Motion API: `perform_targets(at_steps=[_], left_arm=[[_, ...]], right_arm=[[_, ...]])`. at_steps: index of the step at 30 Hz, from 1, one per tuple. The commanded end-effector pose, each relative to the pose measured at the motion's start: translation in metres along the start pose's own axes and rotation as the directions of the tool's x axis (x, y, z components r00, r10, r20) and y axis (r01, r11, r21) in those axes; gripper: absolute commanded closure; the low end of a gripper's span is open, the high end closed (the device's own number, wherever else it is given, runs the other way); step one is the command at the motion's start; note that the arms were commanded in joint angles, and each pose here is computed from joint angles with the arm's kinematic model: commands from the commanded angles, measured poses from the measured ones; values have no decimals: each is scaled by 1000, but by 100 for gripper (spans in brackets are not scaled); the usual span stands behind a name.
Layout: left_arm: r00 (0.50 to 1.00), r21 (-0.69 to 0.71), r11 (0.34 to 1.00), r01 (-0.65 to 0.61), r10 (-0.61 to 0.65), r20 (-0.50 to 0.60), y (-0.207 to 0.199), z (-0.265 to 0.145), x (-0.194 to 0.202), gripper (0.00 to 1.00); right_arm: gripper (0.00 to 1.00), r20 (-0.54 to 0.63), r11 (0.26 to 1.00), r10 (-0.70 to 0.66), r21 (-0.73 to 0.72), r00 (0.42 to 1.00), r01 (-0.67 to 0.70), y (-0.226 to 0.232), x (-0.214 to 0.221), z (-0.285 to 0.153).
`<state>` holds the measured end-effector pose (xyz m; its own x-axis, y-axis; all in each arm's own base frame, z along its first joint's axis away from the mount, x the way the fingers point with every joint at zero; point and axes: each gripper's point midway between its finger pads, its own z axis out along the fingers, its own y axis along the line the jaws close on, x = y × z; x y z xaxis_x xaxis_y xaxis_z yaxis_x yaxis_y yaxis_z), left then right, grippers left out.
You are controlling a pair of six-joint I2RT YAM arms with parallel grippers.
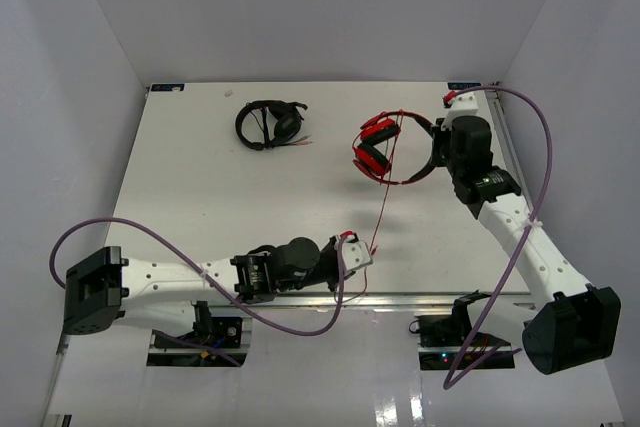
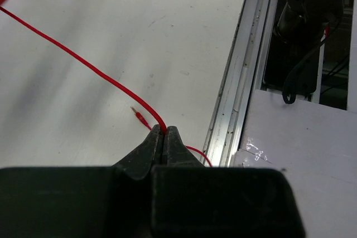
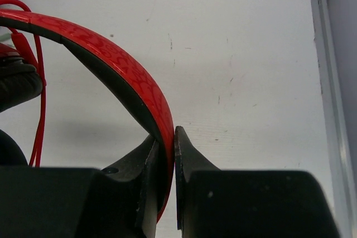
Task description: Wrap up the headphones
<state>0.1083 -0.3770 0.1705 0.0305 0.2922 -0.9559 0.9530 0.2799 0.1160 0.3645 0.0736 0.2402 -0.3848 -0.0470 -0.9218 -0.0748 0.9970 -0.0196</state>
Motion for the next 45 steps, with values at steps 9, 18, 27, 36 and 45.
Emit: perform_targets(at_steps=[9,18,27,36,45], left_arm=[[954,-271,916,-296,270,-129,72,-30,-63,100],[912,-385,830,-403,332,-240,137,-38,-69,100],[925,-456,806,-378,349,-150,170,-37,-96,100],[947,-437,841,-320,295,-126,184,-26,-79,100],[981,-412,893,-183,195,-15,173,-30,-59,90]], right_arm=[[92,235,823,-466,-239,853,516,47,-4,-28],[92,358,509,-617,-498,701,702,84,29,-67],[92,389,397,-603,-611,697,684,100,50,-83],[92,413,342,-508,-709,756,617,120,48,-108],[92,376,315,-418,-794,827,520,136,30,-128]])
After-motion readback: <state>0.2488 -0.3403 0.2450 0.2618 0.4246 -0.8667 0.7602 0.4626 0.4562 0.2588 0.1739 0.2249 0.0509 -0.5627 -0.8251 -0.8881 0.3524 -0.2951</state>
